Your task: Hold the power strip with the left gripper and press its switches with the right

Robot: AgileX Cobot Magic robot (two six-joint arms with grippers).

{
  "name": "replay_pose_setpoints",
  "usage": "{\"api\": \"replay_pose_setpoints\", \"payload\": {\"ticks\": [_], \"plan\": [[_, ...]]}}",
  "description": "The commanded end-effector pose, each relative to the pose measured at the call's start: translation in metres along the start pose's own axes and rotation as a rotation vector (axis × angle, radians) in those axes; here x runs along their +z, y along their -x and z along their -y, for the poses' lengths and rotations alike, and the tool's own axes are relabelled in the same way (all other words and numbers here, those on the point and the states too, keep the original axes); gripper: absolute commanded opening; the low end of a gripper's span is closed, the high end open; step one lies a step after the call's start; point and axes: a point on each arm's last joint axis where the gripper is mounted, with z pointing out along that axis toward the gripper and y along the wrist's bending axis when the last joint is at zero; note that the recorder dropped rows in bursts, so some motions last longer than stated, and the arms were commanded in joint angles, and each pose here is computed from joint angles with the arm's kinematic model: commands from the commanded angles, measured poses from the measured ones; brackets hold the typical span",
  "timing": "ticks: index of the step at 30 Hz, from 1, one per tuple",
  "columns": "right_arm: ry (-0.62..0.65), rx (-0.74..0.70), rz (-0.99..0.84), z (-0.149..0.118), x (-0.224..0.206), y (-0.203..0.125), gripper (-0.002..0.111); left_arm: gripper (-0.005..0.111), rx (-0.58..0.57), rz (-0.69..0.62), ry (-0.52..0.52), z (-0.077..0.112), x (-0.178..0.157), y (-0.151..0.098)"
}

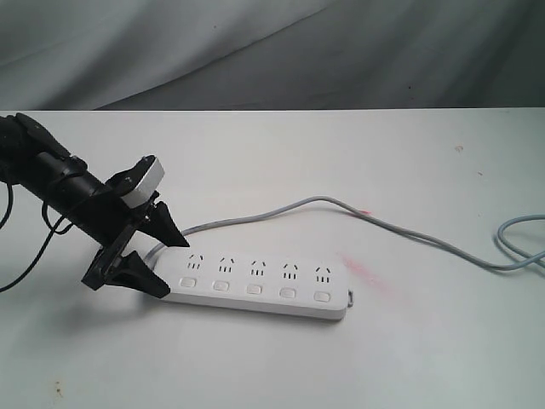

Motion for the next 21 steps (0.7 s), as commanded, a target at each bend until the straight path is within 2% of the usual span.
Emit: {"api": "replay_pose_setpoints", "payload": {"ticks": [1,5,10,15,21], "plan": [[-0.043,0.153,0.107,0.0,-0.015,0.01,0.0,0.023,0.003,0.01,0.003,-0.001,-0.001,0.003],[-0.099,0.303,0.127,0.003,-0.024,0.006,0.0,0.023,0.003,0.01,0.003,-0.001,-0.001,0.003],[-0.202,0.358,0.011,0.007,-0.025,-0.038,0.0,0.023,0.003,0.01,0.003,-0.001,-0.001,0.003],[-0.28,0.357,-0.084,0.007,-0.033,-0.089,0.0,0.023,0.003,0.01,0.003,-0.001,-0.001,0.003],[-0.347,0.244,-0.154,0.003,-0.048,-0.134,0.0,0.023,0.003,0.01,0.003,-0.001,-0.001,0.003]]}}
